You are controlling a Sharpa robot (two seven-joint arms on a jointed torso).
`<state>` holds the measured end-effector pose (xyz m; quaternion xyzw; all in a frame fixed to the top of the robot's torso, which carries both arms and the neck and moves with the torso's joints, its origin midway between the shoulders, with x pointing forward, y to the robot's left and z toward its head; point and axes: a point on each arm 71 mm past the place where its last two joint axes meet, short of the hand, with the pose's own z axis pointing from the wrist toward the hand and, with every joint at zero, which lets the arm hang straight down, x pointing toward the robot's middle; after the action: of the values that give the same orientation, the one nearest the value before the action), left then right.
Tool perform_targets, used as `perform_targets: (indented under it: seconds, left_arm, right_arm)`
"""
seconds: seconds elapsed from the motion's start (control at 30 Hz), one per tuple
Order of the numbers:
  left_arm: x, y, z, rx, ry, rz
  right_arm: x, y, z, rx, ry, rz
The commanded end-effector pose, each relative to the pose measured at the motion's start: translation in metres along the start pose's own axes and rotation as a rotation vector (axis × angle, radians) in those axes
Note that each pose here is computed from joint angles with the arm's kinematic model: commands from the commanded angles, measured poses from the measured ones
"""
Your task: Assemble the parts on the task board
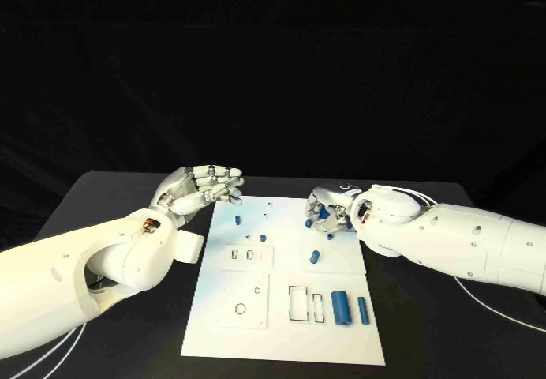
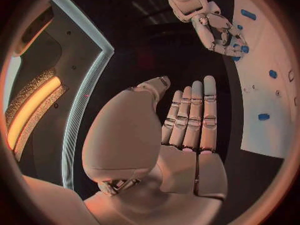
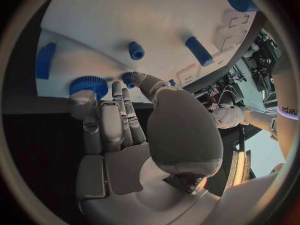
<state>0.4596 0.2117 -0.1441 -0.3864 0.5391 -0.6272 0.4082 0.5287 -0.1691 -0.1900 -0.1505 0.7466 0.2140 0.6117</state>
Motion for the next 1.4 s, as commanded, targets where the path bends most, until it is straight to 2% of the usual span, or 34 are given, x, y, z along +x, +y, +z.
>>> perform_targets:
  seconds: [0.03, 0.3, 0.63, 1.07, 1.4]
  left_arm:
    - [0.0018, -0.0013, 0.0005, 0.003, 0.019, -0.016]
    - [0.0016, -0.001, 0.0006, 0.0, 0.022, -0.017]
    - [0.0004, -0.0003, 0.0008, -0.008, 0.022, -0.017]
    - [-0.0016, 0.0006, 0.0009, -0.018, 0.019, -0.016]
    - [-0.0016, 0.001, 0.0018, -0.02, 0.023, -0.018]
  right_arm:
    - [0.002, 0.001, 0.001, -0.002, 0.021, -0.007]
    - [0.003, 0.004, 0.003, -0.009, 0.016, 0.001]
    - [0.001, 0.009, 0.003, -0.022, -0.028, 0.017]
    - [-0.009, 0.014, 0.003, -0.015, -0.151, 0.045]
    - [-0.021, 0.025, 0.018, 0.007, -0.229, 0.049]
